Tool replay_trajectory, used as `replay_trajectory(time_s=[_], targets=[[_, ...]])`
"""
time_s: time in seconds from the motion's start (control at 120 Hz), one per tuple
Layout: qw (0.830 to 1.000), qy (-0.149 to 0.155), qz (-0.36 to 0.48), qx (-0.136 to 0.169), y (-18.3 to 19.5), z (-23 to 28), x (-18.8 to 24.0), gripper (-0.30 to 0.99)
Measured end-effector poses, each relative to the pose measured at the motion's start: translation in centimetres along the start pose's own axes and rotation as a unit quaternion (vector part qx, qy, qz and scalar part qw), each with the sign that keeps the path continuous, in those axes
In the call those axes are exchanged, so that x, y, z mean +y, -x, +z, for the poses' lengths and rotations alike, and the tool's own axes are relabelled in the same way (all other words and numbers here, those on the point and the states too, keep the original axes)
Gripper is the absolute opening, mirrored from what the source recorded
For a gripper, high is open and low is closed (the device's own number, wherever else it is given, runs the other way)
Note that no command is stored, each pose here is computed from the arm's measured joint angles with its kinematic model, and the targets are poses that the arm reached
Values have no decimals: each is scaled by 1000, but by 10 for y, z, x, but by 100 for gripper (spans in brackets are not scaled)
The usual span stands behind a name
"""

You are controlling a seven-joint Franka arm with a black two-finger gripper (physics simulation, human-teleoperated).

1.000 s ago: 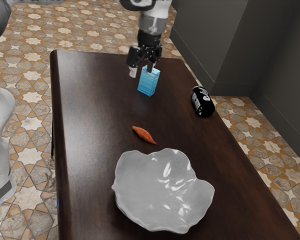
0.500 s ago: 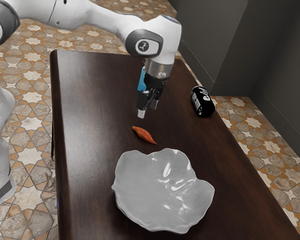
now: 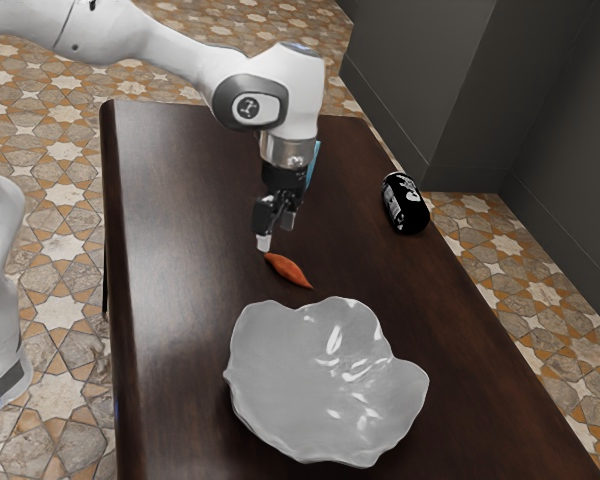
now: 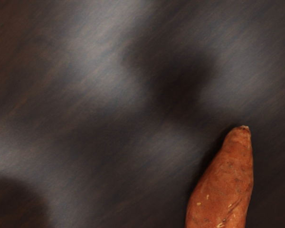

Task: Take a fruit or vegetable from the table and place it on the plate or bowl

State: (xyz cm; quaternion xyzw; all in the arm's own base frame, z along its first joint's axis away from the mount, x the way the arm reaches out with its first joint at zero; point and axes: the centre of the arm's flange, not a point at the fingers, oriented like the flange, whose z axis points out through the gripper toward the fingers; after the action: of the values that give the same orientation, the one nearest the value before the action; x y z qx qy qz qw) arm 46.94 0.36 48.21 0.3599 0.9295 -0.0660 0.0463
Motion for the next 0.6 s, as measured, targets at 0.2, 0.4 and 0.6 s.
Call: replay_trajectory(time_s=[0.2,0.4,0.6], targets=[[1000,-1,0,-1,1,18,0,69],[1000,-1,-2,1,0,28,6,69],[1000,10,-10,-6,-19,18,28,69]])
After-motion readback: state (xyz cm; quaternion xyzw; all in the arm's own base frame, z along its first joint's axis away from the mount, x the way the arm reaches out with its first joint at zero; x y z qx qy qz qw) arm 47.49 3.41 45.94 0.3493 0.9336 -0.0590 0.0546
